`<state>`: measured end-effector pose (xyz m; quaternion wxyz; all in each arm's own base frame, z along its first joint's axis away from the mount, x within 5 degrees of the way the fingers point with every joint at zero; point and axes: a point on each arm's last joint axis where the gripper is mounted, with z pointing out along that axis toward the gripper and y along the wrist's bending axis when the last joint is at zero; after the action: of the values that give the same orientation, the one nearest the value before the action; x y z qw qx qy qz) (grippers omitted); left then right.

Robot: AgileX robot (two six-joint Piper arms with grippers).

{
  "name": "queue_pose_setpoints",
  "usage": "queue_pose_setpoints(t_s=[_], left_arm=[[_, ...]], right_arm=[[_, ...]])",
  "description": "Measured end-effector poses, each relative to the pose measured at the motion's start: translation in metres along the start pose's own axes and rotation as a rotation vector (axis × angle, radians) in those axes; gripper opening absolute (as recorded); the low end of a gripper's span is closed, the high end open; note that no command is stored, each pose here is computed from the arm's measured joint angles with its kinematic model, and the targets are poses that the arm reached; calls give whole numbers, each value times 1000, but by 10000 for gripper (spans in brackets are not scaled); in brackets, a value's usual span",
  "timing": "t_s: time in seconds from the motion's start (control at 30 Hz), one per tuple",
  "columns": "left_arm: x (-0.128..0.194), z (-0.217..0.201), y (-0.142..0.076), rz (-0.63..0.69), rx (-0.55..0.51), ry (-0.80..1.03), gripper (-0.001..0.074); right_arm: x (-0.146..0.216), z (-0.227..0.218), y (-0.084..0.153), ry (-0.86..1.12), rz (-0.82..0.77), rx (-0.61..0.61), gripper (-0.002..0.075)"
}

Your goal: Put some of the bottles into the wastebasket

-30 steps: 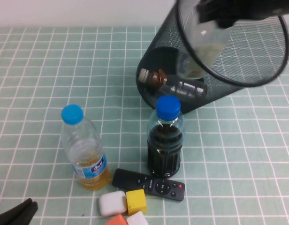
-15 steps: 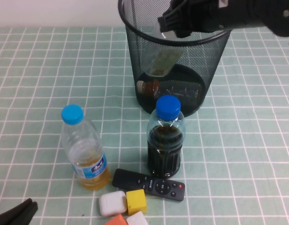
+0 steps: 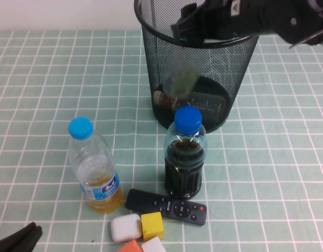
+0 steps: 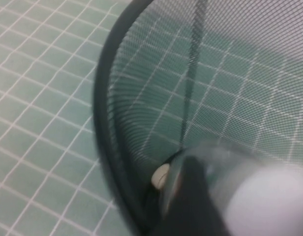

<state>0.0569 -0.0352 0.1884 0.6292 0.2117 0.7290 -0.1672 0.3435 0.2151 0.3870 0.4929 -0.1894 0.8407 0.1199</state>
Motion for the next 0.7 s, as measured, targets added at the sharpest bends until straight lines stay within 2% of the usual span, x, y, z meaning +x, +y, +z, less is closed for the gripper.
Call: queue_pose_setpoints(t_s=[0.07,0.13,0.27,0.33,0.43,0.6,0.7], left_arm=[[0,0,0,0,0,0,-4],[0,0,0,0,0,0,-4],[0,0,0,0,0,0,-4],[0,0,0,0,0,0,-4],[0,0,0,0,0,0,-4],[0,0,0,0,0,0,-4],[0,0,0,0,0,0,-4]], right_arm=[[-5,-3,-4,-9,10,15,501],[-9,-5,-6,-14,17,24,521],[-16,-14,-6,13,50,25,520],[-20,-21,-6,47,66,30,491],[-26,-32,-8,99,78,49,379],[-27,-53,-12,195,89,83,81],[-24,-68,-16,245,91,113,18]])
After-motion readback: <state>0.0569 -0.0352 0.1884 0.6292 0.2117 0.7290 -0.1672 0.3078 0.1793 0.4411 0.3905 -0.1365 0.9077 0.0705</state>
